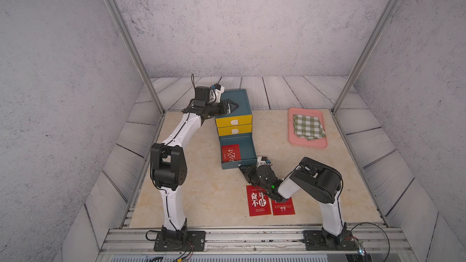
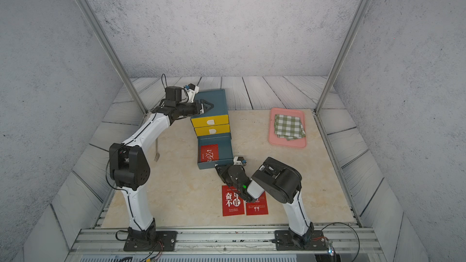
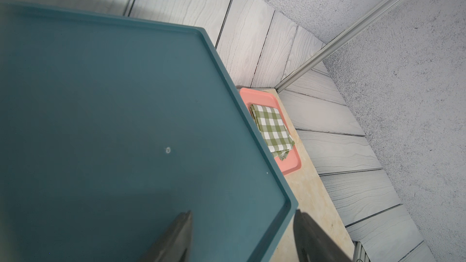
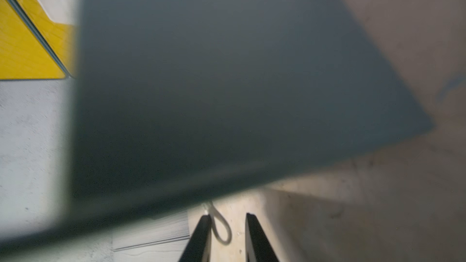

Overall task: Take the postcards out of the drawer
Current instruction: Open the drawer in the storage box, then pick up the postcard from the drawer.

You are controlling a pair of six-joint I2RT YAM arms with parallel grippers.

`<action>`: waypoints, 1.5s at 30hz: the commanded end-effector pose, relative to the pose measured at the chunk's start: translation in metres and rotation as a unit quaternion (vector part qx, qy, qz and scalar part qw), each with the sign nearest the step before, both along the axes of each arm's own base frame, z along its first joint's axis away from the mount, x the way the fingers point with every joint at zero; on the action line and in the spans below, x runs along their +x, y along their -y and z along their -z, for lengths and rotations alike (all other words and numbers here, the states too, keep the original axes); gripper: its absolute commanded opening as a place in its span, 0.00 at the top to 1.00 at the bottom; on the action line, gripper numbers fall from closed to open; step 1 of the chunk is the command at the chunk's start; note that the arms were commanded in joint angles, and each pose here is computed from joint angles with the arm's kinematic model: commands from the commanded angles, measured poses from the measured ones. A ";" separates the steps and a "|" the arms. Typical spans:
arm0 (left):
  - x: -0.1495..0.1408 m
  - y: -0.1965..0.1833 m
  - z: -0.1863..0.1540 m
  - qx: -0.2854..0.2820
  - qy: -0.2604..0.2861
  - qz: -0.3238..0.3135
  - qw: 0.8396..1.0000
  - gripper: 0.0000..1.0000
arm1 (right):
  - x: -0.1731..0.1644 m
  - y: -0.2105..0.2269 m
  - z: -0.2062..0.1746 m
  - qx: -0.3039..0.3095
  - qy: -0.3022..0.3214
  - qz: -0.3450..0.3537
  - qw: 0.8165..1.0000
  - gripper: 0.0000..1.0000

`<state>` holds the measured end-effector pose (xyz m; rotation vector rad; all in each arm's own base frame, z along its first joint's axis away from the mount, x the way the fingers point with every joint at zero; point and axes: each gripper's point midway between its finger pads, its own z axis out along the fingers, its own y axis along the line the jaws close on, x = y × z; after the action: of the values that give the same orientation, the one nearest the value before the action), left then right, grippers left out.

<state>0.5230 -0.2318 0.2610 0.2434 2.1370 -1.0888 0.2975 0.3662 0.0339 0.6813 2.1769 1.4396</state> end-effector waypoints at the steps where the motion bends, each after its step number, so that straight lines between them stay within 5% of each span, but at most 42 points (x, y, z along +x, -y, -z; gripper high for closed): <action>1: -0.014 -0.011 0.057 0.025 -0.108 -0.022 0.994 0.29 | -0.008 0.004 -0.006 -0.018 -0.001 -0.008 1.000 0.62; 6: -0.015 -0.009 0.040 0.017 -0.094 -0.022 0.995 0.23 | -0.009 0.008 -0.022 -0.036 0.017 -0.014 0.999 0.49; 18: -0.018 -0.012 -0.019 -0.004 -0.036 -0.032 0.999 0.18 | -0.025 0.025 -0.067 -0.106 0.056 -0.051 0.991 0.34; 27: -0.020 -0.009 -0.046 -0.029 -0.020 -0.032 0.999 0.17 | -0.021 0.046 -0.130 -0.231 0.129 -0.093 0.960 0.25; 33: -0.057 -0.032 -0.075 -0.009 0.021 -0.068 0.997 0.16 | 0.007 0.047 -0.141 -0.251 0.126 -0.157 0.947 0.22; 39: -0.112 -0.068 -0.049 0.032 0.002 -0.131 0.991 0.20 | 0.029 0.034 -0.120 -0.300 0.103 -0.235 0.919 0.18; 45: -0.154 -0.094 0.014 0.073 -0.053 -0.176 0.980 0.41 | 0.042 0.007 -0.101 -0.299 0.085 -0.291 0.905 0.17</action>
<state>0.3748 -0.1538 0.2901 -0.0461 2.1441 -0.8489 0.3496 0.3534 0.1572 -0.2101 2.4904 0.9075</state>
